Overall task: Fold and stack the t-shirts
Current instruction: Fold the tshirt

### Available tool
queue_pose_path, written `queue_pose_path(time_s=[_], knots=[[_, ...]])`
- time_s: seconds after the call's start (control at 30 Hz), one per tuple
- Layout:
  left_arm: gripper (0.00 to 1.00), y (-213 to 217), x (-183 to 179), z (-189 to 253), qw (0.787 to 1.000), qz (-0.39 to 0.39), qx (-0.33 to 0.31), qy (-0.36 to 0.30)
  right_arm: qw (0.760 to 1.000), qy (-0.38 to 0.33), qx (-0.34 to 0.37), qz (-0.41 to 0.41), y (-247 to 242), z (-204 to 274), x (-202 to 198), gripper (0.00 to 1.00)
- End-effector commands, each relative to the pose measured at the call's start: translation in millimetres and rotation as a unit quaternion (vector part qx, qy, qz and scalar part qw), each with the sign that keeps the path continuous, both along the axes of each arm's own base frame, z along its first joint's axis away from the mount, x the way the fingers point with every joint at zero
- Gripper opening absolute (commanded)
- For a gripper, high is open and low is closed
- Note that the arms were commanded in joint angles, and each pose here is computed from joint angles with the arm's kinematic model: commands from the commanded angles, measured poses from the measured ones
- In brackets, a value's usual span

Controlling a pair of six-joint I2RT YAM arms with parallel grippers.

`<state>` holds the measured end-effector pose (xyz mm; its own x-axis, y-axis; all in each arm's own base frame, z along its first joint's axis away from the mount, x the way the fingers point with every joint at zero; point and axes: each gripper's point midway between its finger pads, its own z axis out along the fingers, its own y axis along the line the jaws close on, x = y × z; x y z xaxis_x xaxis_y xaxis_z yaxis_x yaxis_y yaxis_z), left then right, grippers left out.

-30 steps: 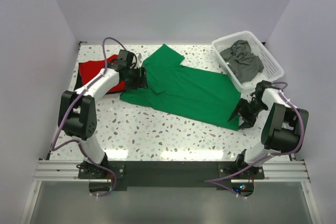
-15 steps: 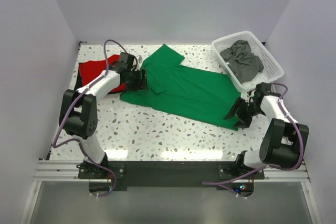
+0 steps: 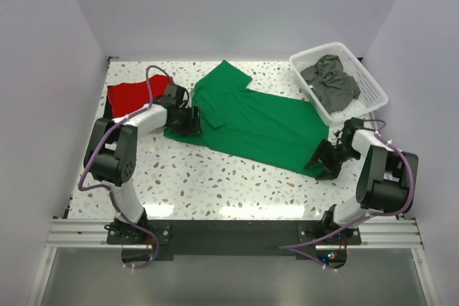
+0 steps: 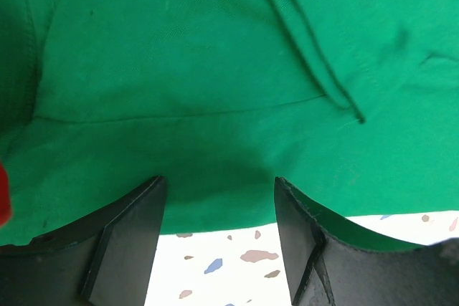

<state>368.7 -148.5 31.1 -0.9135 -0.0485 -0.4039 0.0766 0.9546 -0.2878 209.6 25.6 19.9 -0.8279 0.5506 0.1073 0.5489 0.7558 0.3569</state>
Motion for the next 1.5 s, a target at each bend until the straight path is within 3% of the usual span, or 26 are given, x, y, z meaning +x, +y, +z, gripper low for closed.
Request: queue_pose_path(time_s=[0.0, 0.4, 0.63, 0.87, 1.2, 1.47], knots=[[0.67, 8, 2, -8, 1.0, 0.014, 0.007, -0.014, 0.999, 0.031, -0.036, -0.003, -12, 1, -5, 0.6], [0.68, 26, -17, -8, 0.999, 0.022, 0.041, -0.015, 0.991, 0.113, -0.065, -0.032, -17, -2, -39, 0.61], [0.68, 9, -12, 26, 0.999, -0.011, -0.004, -0.052, 0.994, 0.092, -0.044, -0.032, -10, 10, -34, 0.61], [0.67, -26, 29, 78, 0.992, -0.011, -0.088, -0.093, 0.998, 0.038, -0.038, -0.031, -11, 45, -8, 0.6], [0.61, -44, 68, 49, 0.993, 0.001, -0.105, -0.058, 0.998, -0.019, -0.028, -0.043, -10, 75, 18, 0.6], [0.56, -43, 80, 30, 0.995, 0.02, -0.092, -0.036, 0.998, -0.018, -0.028, -0.046, -10, 74, 19, 0.6]])
